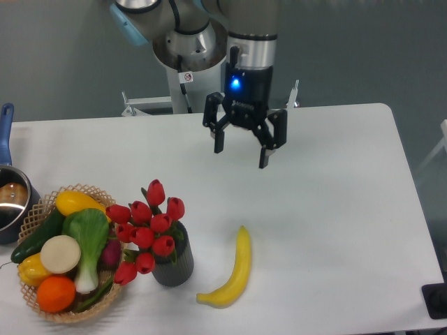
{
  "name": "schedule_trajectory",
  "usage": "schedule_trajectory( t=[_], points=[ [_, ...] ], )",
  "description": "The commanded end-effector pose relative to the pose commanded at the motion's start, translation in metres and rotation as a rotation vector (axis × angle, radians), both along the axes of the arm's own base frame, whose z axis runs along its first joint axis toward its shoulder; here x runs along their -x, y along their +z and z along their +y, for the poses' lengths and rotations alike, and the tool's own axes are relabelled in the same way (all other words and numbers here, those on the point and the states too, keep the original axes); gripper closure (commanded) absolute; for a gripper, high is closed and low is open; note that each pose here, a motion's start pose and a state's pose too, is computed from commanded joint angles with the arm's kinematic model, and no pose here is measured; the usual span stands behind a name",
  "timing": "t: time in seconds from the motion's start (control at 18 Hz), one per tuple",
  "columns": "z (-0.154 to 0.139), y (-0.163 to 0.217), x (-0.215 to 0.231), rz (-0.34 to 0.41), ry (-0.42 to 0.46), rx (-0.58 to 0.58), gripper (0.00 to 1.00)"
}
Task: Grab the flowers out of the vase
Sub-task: 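Lower the open gripper down onto the tulip stems above the vase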
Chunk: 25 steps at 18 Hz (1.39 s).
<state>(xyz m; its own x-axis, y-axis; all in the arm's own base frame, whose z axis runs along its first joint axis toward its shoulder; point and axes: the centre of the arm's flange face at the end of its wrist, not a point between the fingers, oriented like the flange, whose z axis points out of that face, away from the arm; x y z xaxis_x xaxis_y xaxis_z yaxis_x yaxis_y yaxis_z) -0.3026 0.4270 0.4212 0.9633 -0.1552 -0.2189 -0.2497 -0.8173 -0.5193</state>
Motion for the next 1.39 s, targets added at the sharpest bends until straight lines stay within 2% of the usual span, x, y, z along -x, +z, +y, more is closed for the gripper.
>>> schedule_trajectory(
  t=[0.22, 0.67, 1.11, 1.39],
  points=[
    [0.013, -0.005, -0.006, -0.135, -0.026, -0.105, 0.00],
    [0.033, -0.030, -0.005, -0.325, -0.079, -0.212, 0.00],
    [0.056, -0.046, 0.023, -0.337, -0.089, -0.224, 0.00],
    [0.060, -0.051, 0.029, -0.341, -0.090, -0.223, 0.00]
  ],
)
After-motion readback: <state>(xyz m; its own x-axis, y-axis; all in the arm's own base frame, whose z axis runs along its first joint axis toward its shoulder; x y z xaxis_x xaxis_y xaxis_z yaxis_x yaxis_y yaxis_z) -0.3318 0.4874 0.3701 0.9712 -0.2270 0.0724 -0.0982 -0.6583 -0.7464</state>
